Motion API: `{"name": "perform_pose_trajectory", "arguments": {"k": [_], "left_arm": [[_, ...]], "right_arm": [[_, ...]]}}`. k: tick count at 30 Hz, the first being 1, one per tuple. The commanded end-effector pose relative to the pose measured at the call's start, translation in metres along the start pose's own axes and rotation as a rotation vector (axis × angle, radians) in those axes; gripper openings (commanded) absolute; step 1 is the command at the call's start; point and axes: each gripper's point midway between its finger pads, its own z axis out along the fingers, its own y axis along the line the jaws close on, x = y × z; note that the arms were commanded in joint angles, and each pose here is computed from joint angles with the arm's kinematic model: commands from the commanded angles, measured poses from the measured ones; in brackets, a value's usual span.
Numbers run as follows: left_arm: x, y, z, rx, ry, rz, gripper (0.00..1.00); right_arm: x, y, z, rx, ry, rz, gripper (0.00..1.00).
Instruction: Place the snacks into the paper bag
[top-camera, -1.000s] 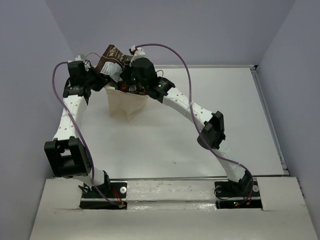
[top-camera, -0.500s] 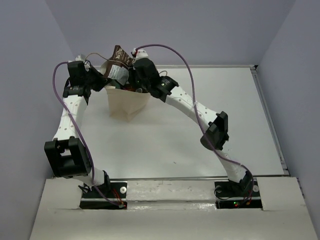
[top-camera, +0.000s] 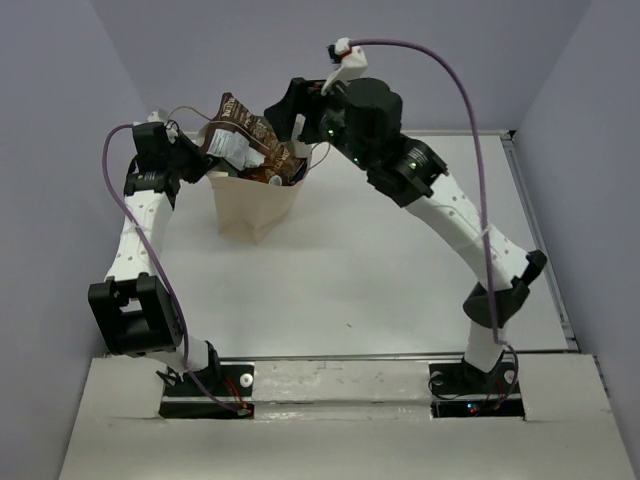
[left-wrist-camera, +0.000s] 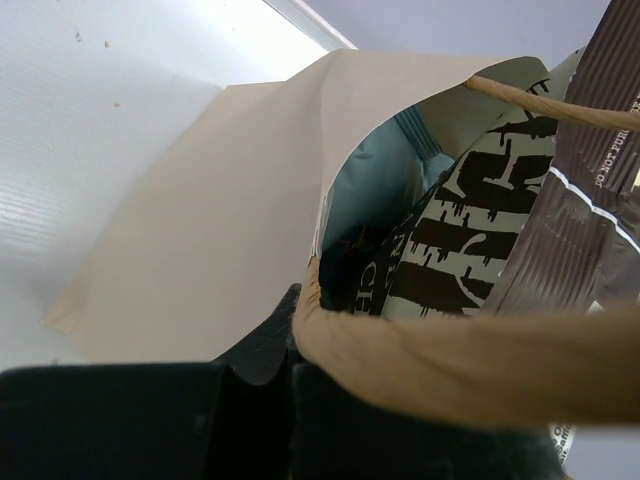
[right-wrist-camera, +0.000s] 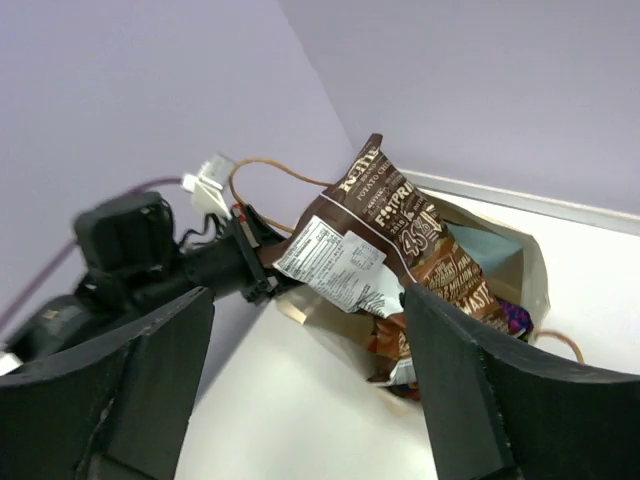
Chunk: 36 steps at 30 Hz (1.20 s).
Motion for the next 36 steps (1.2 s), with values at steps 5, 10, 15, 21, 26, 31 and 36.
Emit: {"name": "perform_pose_trajectory", "arguments": {"k": [5,10,15,21,26,31,36], "left_arm": [[-0.015,-0.001,-0.009,0.001,-0.053,0.006,0.00],[-0.014,0.000,-0.008,-0.002,-0.049,0.006,0.00],[-0.012,0.001,-0.009,-0.002,-0.049,0.005,0.00],[-0.012,0.000,-0.011,0.002,-0.052,0.008,0.00],[-0.013,0.002,-0.012,-0.006,-0.059,0.026,0.00],[-0.030,-0.008,-0.020,0.004,-0.102,0.116,0.00],[-0.079,-0.043,-0.048,0.004,-0.171,0.390,0.00]], "right_arm": [[0.013,-0.061,-0.060,0.259,0.078,0.217,0.87],[0.058,-0.078,-0.052,0.314,0.189,0.276,0.89],[0.082,-0.091,-0.037,0.301,0.243,0.326,0.89],[0.102,-0.100,-0.012,0.292,0.270,0.324,0.79],[0.079,-0.110,0.001,0.307,0.166,0.223,0.15],[0.035,-0.103,0.016,0.267,0.068,0.067,0.01],[-0.038,-0.042,0.022,0.008,-0.071,0.043,0.01]]}}
